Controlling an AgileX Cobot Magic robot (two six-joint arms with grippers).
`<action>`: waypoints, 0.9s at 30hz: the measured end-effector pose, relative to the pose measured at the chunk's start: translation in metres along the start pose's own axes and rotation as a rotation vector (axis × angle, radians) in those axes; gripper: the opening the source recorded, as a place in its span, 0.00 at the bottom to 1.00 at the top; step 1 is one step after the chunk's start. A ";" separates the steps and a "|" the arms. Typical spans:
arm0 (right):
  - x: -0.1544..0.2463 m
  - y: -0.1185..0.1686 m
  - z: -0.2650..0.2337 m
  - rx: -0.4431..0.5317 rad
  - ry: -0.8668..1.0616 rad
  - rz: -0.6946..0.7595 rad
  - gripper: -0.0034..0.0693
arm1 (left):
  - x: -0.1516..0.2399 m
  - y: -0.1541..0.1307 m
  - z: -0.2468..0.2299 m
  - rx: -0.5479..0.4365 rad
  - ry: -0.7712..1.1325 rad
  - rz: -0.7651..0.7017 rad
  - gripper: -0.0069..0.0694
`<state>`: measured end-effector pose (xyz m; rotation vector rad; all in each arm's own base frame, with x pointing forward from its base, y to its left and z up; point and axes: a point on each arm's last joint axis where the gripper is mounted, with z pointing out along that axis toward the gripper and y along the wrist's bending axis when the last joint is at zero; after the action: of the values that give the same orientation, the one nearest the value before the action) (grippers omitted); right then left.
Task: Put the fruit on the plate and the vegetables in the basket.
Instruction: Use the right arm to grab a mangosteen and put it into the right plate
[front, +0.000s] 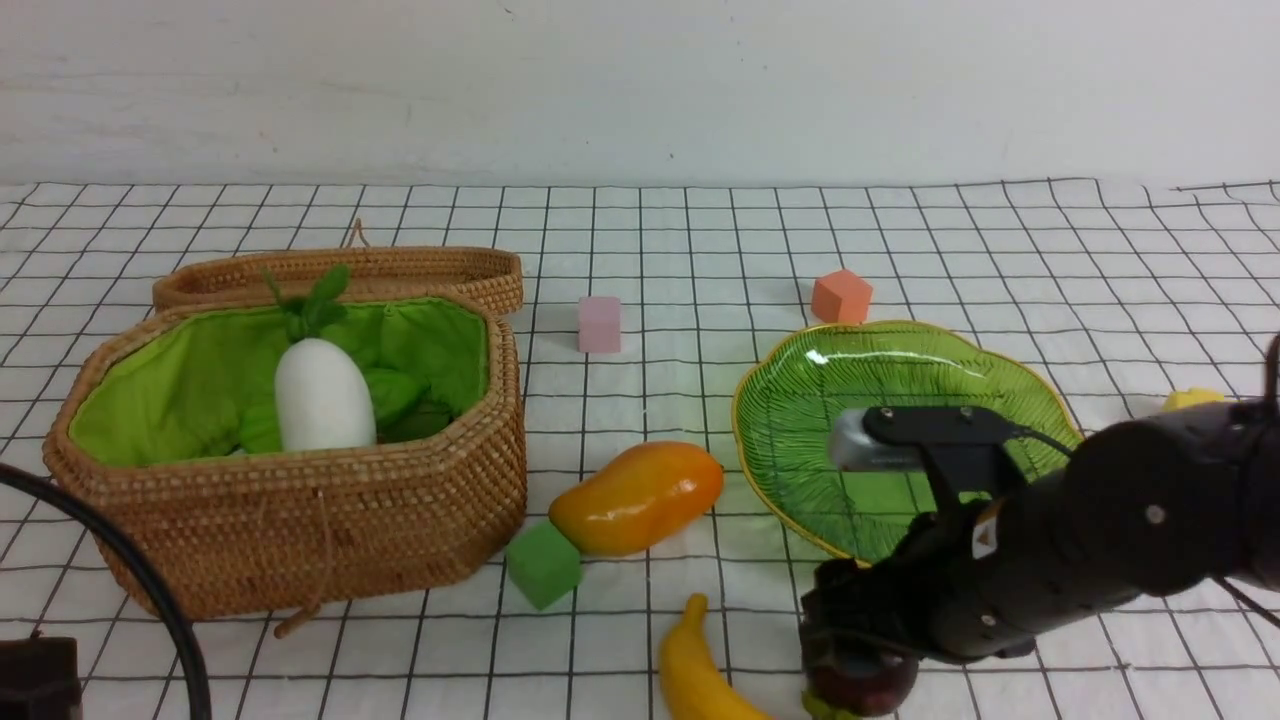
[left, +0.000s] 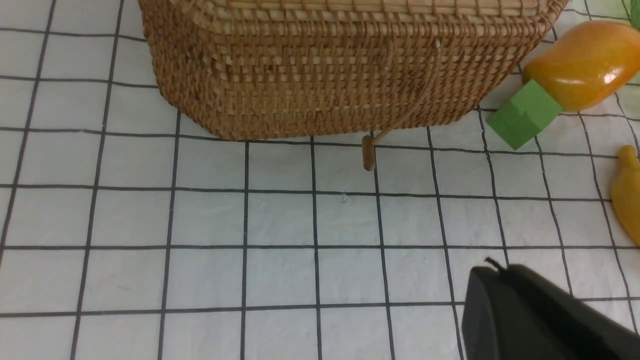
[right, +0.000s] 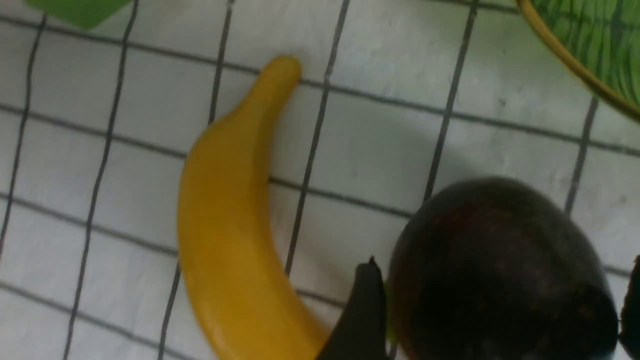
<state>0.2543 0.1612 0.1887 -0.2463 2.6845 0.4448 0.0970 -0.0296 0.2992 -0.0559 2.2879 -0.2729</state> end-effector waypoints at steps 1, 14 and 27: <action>0.000 -0.001 0.007 0.008 0.006 0.001 0.87 | 0.000 0.000 0.000 0.000 0.000 0.000 0.08; -0.035 0.017 -0.079 -0.057 -0.226 -0.112 0.82 | 0.000 0.000 0.000 0.001 0.000 -0.001 0.10; -0.115 -0.063 -0.015 0.118 -0.244 0.141 0.82 | -0.001 -0.001 0.000 0.010 -0.016 -0.001 0.12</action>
<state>0.3676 0.1093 0.2333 0.0303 2.4853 0.3329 0.0980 -0.0303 0.3004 -0.0537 2.2706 -0.2828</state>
